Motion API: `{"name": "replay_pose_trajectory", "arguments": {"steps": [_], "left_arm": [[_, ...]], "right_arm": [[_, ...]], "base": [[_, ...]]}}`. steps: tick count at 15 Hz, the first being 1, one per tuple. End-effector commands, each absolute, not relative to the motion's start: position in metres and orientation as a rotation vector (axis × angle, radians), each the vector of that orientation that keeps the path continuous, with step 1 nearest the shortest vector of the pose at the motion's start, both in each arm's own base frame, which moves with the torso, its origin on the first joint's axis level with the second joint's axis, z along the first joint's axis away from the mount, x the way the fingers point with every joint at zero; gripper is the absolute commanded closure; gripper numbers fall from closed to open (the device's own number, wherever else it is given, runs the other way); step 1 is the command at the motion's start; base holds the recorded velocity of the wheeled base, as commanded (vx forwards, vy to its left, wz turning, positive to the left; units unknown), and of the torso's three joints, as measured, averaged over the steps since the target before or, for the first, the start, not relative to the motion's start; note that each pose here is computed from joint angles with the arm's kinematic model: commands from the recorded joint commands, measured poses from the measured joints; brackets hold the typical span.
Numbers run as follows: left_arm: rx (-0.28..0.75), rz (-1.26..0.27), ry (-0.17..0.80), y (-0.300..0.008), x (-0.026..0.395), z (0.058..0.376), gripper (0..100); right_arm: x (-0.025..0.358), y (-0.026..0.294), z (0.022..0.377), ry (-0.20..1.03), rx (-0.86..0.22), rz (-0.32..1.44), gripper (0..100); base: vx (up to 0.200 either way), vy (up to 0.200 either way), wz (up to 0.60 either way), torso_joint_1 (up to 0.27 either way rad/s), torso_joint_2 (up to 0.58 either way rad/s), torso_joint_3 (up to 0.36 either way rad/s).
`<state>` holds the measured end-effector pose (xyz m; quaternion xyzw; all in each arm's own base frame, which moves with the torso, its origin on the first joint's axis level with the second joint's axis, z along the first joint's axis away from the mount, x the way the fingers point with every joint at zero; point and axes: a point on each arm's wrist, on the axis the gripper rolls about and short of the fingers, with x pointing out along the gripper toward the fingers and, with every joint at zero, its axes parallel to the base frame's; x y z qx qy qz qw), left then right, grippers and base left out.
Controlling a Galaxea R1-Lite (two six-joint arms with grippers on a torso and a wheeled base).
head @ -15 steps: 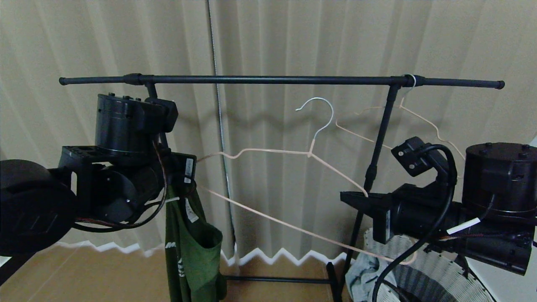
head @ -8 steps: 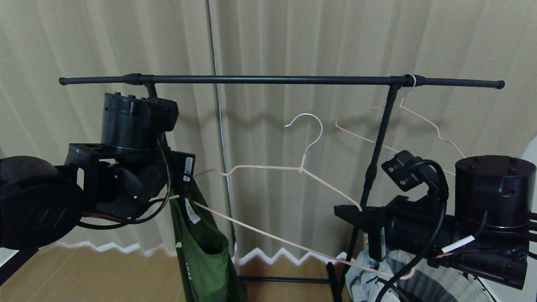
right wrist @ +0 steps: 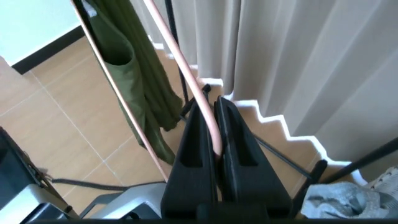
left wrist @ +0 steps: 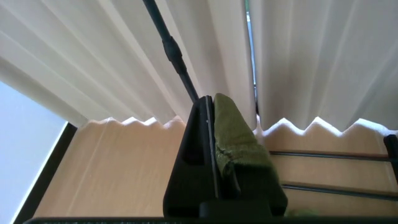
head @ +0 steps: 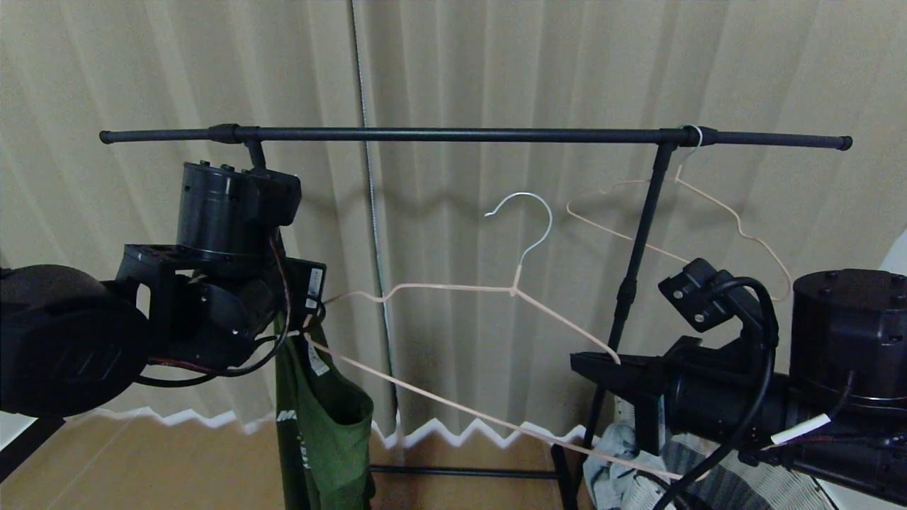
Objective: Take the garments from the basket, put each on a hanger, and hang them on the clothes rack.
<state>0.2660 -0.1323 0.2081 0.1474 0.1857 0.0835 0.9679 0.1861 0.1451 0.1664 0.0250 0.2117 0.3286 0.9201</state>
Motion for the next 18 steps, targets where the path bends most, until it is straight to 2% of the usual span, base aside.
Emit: {"name": "replay_pose_trajectory", "arguments": {"steps": [1, 9, 16, 18], "left_arm": [[0.298, 0.168, 0.376, -0.132, 0.266, 0.208, 100], [0.325, 0.165, 0.39, -0.135, 0.268, 0.204, 100], [0.352, 0.224, 0.39, -0.136, 0.28, 0.203, 100], [0.371, 0.255, 0.396, -0.132, 0.281, 0.203, 100]], "right_arm": [[0.19, 0.148, 0.167, 0.433, 0.051, 0.67, 100], [0.212, 0.17, 0.169, 0.421, 0.04, 0.64, 100], [0.189, 0.17, 0.164, 0.444, 0.025, 0.682, 100], [0.185, 0.166, 0.169, 0.444, 0.089, 0.663, 100]], "base": [[0.0, 0.0, 0.0, 0.0, 0.0, 0.0], [0.0, 0.0, 0.0, 0.0, 0.0, 0.0], [0.0, 0.0, 0.0, 0.0, 0.0, 0.0], [0.0, 0.0, 0.0, 0.0, 0.0, 0.0]]}}
